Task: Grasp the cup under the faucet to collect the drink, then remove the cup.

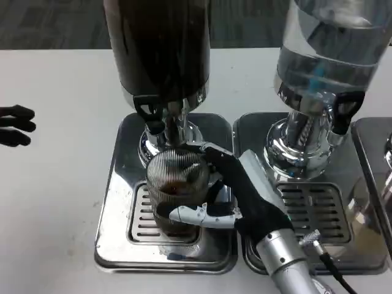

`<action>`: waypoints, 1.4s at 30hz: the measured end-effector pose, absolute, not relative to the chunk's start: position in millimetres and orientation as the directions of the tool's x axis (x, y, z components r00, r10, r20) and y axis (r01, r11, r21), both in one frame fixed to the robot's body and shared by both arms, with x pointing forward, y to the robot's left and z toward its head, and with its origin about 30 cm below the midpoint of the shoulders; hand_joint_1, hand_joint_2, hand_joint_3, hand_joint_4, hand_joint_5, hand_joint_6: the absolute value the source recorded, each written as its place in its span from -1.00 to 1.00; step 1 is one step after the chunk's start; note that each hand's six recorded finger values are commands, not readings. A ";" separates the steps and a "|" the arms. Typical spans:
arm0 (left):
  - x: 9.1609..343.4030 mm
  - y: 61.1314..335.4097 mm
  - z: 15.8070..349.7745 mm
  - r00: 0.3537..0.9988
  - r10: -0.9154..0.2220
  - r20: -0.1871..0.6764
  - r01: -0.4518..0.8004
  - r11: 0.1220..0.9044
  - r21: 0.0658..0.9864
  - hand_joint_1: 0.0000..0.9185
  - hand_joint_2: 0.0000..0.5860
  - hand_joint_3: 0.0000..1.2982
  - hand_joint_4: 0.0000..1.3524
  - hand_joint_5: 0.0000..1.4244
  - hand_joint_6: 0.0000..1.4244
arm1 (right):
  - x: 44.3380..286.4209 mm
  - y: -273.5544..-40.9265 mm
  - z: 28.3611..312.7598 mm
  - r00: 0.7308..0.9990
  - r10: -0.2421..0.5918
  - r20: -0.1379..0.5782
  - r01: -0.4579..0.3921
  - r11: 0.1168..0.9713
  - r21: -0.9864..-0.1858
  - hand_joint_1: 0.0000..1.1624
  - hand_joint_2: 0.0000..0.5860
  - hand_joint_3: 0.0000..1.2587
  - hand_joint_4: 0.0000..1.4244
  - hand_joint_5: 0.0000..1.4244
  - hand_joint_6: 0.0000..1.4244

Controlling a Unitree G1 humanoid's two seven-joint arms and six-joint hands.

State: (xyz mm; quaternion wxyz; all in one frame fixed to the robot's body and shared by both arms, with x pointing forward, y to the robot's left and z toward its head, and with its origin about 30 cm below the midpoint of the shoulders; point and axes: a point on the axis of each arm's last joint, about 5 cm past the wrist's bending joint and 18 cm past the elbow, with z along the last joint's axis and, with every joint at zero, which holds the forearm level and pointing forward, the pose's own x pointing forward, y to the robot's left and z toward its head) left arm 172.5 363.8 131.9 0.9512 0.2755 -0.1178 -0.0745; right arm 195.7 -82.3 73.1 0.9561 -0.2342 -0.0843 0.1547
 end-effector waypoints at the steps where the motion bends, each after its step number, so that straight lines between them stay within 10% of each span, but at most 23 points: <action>1: 173.0 363.6 132.0 0.961 -0.208 0.183 0.078 0.837 0.542 -1.00 -0.57 -0.31 -0.34 -0.29 -0.33 | 195.8 -82.7 73.3 0.938 0.334 0.090 -0.254 0.843 -0.474 0.35 -0.31 -0.33 -0.36 -0.08 0.28; 27: 184.2 355.6 131.6 0.944 -0.286 0.164 0.152 0.818 0.555 -1.00 -0.59 -0.30 -0.34 -0.28 -0.32 | 183.2 -103.9 79.0 0.968 0.211 0.135 -0.117 0.857 -0.502 0.30 -0.24 -0.29 -0.34 -0.06 0.30; 42: 184.5 345.7 128.2 0.894 -0.430 0.124 0.271 0.742 0.613 -1.00 -0.58 -0.70 -0.93 -0.89 -0.75 | 174.2 -115.7 86.4 0.975 0.160 0.156 -0.061 0.864 -0.500 0.29 -0.17 -0.29 -0.34 -0.05 0.30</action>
